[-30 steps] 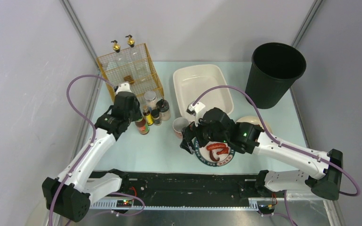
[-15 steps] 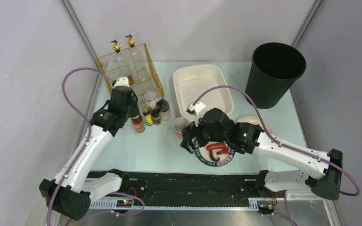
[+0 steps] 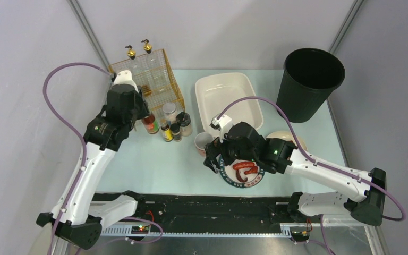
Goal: Clear the kitchen counter
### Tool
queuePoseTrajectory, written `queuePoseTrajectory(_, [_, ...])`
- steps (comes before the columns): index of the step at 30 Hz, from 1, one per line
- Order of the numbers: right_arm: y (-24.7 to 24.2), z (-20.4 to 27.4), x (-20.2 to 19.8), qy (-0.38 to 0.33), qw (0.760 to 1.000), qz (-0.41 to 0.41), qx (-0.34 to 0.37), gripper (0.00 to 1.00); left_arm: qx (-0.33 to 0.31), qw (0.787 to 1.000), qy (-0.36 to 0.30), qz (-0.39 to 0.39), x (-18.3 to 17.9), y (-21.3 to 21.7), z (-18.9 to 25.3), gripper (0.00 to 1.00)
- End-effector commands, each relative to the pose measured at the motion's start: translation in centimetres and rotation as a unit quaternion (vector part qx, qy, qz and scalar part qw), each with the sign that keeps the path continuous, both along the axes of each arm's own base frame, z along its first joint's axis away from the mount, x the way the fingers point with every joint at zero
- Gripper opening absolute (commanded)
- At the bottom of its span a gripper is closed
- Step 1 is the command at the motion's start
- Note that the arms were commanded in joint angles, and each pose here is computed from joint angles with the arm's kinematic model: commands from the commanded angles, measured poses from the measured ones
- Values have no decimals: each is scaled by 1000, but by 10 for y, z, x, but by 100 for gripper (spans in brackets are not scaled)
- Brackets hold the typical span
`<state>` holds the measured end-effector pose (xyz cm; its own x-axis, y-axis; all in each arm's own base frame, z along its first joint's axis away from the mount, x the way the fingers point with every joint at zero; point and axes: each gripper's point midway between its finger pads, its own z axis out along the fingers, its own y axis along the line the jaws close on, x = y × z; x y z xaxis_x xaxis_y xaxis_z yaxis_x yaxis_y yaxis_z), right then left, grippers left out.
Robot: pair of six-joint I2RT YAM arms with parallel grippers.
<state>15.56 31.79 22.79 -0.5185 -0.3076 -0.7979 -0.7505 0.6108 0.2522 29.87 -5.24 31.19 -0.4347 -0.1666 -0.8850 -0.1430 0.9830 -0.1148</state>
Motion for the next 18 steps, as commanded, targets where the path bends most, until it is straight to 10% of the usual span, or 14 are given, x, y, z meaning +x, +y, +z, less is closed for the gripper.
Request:
queuePoseTrajectory(1, [6, 25, 6, -30, 999, -2, 28, 98, -14, 994, -107, 3, 5, 3, 77, 0])
queuePoseTrajectory(18, [2, 36, 3, -34, 999, -1, 42, 98, 10, 989, -149, 20, 88, -15, 150, 0])
